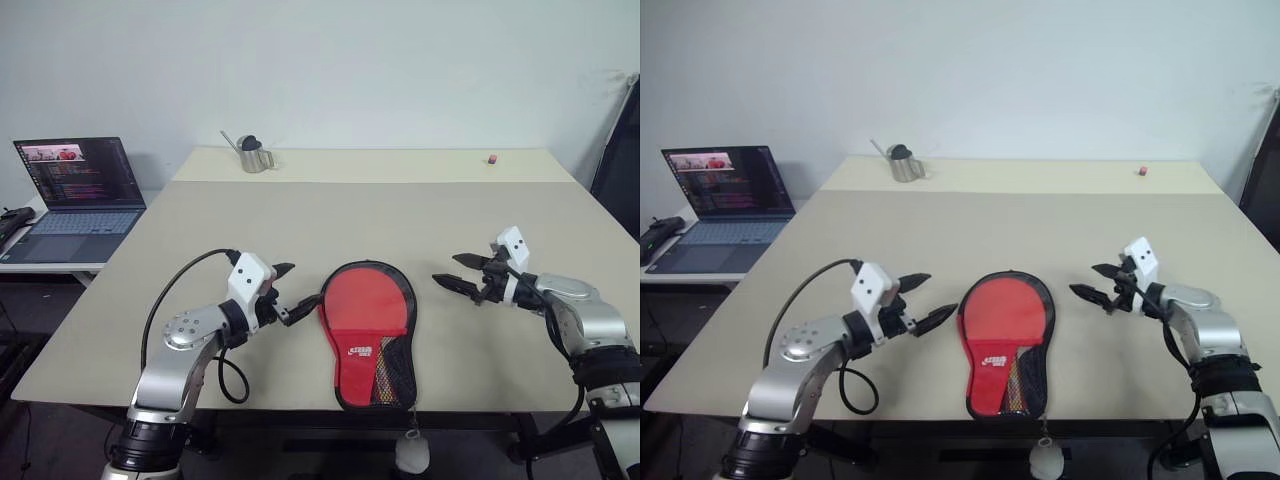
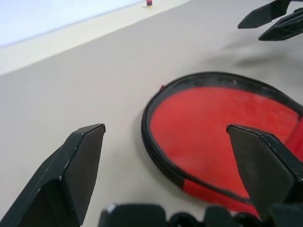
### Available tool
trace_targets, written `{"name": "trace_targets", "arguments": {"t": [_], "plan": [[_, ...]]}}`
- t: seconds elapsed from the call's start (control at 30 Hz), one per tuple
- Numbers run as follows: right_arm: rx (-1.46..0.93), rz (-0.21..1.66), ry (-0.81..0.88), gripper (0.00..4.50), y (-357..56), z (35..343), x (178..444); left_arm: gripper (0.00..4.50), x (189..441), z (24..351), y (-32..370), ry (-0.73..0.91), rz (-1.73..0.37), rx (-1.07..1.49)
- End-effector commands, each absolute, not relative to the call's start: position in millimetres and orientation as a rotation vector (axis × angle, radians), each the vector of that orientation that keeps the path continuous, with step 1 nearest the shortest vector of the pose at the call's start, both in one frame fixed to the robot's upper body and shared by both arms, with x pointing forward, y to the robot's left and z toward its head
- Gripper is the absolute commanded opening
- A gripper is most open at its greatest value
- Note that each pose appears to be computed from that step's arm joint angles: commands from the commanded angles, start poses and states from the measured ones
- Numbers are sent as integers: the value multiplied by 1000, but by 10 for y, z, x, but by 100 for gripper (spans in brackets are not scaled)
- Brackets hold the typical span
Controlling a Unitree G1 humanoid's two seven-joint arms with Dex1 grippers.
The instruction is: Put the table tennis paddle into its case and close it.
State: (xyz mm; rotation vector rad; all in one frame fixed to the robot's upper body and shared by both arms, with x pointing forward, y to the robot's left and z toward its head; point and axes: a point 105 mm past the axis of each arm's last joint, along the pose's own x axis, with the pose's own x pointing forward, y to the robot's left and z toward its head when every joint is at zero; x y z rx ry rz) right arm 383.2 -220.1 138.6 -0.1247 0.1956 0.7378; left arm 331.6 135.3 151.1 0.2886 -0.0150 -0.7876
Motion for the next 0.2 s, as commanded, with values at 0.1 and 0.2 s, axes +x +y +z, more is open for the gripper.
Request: {"name": "trace_targets", "arguments": {"t": [0.1, 0.2], "plan": [[-188, 708, 150, 448, -2329, 1520, 3831, 450, 3417, 1605, 1351, -56, -805, 354], [-201, 710, 160, 448, -2326, 1515, 3801, 450, 3446, 1560, 1313, -53, -814, 342]]}}
